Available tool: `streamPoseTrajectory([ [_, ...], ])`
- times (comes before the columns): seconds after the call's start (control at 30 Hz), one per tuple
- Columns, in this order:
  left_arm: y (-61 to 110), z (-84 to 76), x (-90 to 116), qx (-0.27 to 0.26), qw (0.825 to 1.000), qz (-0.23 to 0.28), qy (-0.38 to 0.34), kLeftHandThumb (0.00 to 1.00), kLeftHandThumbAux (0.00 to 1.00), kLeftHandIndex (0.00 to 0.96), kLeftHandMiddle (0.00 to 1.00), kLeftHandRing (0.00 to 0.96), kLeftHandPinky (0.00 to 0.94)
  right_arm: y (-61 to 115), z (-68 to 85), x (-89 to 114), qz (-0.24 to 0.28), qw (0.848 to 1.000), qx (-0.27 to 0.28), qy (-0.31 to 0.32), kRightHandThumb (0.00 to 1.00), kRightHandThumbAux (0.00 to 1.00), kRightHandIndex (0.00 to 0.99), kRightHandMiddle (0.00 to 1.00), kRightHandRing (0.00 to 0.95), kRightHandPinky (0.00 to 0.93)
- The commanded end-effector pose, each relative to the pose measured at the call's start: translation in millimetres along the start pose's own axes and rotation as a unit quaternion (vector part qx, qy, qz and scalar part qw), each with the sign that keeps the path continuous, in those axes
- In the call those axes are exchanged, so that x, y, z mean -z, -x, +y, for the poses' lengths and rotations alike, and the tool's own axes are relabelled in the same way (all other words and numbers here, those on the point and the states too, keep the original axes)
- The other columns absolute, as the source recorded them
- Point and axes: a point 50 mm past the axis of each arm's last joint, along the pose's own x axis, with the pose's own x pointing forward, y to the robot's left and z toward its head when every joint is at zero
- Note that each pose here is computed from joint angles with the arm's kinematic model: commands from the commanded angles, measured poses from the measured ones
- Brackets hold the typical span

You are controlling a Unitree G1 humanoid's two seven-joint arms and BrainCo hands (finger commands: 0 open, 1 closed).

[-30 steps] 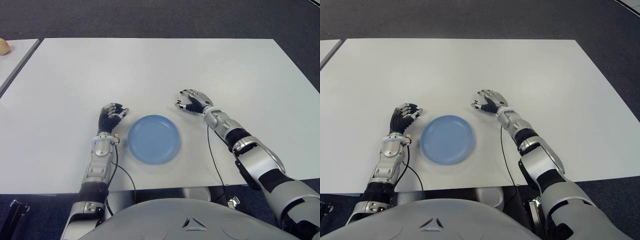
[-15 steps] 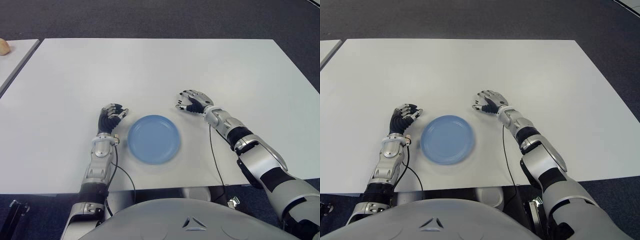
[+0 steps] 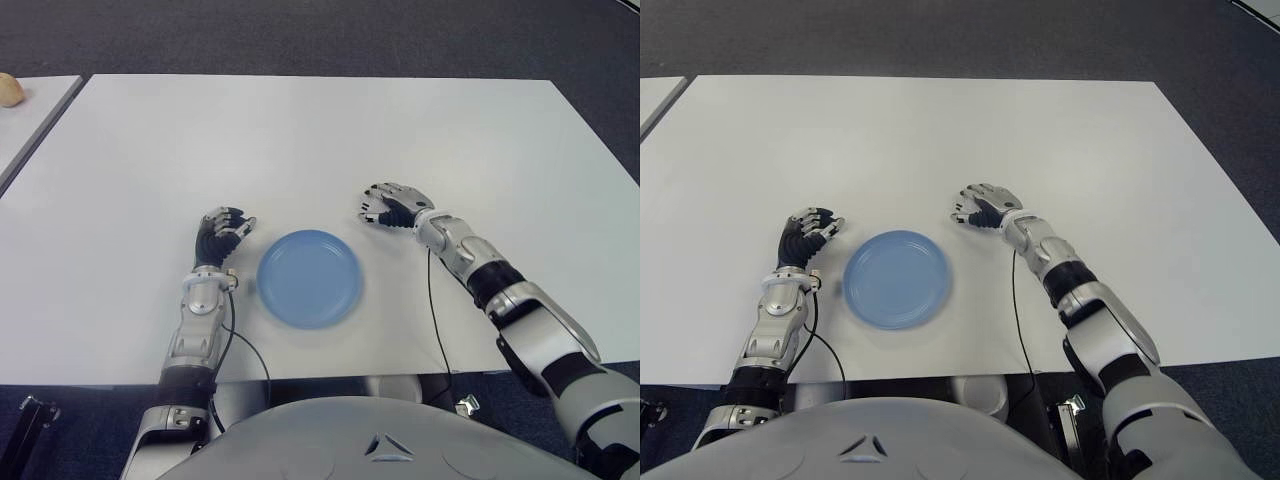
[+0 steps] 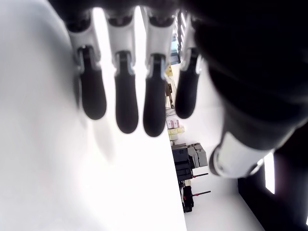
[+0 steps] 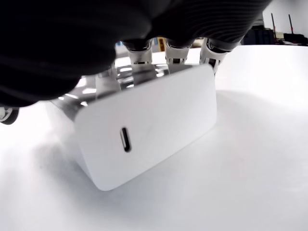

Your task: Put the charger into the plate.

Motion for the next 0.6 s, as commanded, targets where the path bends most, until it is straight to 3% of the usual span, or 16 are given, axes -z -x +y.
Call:
streamPoseTrajectory([
  [0.03, 0.1, 0.4, 4.4, 0.004, 1.000, 0.013, 0.001, 0.703, 0.723, 0.424, 0.493, 0.486, 0.473, 16.4, 37.3, 16.0, 0.065, 0.995, -0.079, 0.004, 0.587, 0.112, 0.000, 0.000, 0.000, 0.000],
  [0.23, 0.1, 0.3, 3.7, 0.003, 1.000, 0.013, 0.006, 0.702, 0.723, 0.424, 0.490, 0.485, 0.473, 25.1, 40.5, 20.4, 0.096, 0.994, -0.054, -0.006, 0.617, 0.125, 0.000, 0.000, 0.000, 0.000],
  [0.6, 0.4, 2.2, 3.3, 0.002, 1.000, 0.013, 0.008, 0.702, 0.723, 0.424, 0.495, 0.491, 0.480, 36.8, 53.8, 35.2, 0.143, 0.987, 0.039, -0.056, 0.618, 0.163, 0.000, 0.000, 0.000, 0.000],
])
